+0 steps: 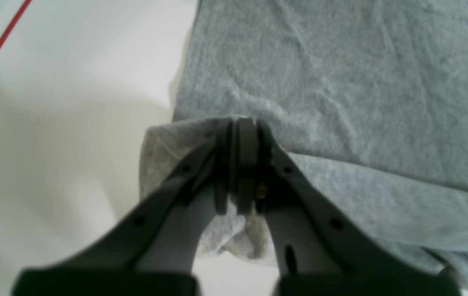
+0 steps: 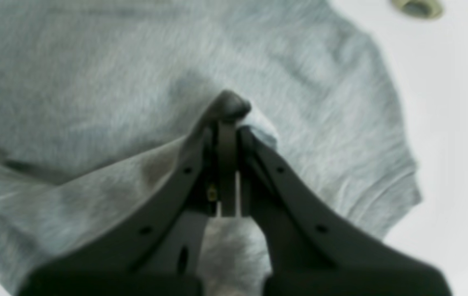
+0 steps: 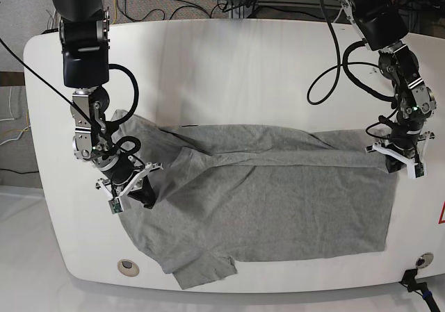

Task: Fold the T-shirt properly
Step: 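Lift both edges and fold them across the shirt toward the collar, then open both grippers and raise them off the folded shirt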

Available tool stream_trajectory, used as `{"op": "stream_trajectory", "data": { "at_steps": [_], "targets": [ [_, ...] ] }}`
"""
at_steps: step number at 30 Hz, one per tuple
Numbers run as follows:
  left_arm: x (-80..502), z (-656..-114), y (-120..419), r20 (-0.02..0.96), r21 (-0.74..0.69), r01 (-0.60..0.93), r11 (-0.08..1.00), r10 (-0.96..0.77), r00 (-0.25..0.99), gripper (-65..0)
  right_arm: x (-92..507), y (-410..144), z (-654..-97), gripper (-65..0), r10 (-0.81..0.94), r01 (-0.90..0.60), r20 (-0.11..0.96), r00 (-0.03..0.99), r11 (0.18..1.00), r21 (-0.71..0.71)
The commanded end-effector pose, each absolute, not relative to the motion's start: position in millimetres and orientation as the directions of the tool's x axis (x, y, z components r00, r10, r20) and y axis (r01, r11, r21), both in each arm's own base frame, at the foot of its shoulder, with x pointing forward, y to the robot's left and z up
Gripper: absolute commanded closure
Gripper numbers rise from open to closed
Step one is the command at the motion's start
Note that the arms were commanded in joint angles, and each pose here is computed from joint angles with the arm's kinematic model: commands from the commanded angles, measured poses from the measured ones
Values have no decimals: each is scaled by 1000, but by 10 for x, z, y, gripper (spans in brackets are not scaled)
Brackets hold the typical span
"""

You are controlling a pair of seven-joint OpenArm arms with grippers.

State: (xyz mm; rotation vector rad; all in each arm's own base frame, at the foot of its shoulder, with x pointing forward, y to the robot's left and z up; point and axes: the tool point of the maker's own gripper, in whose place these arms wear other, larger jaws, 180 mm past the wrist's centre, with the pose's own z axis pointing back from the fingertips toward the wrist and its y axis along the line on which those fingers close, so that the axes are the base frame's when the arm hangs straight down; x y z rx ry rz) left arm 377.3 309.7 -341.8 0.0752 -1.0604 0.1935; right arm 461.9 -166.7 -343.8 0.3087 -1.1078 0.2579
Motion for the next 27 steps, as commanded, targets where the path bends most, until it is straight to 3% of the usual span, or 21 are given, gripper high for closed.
{"op": "stream_trajectory", "data": {
  "at_steps": [1,13,16,21,23,27],
  "targets": [
    [3884,-3165,3158,914,-21,-193,981,97,393,-19,4739,-1727,-3259,0,29,-345,927,375,932,111],
    [4008,-2982,3175,936,-19,-191,981,85,341,-31,4880,-1828,-3221,0,-4,-315,933,361,941,125],
    [4005,-3005,3175,934,-22,-191,981,88,346,-128,4897,-1825,-3204,0,10,-318,934,357,942,111],
    [4047,-3195,3180,914,-52,-198,979,127,385,-378,4896,-1735,-3289,0,105,-344,927,360,939,27],
    [4038,-3234,3287,907,-40,-207,978,122,403,-469,4889,-1750,-3303,-104,122,-342,927,355,940,7],
    [4003,-3239,3387,910,1,-196,981,81,406,-511,4789,-1822,-3389,-401,146,-341,919,367,940,-13]
  ]
}}
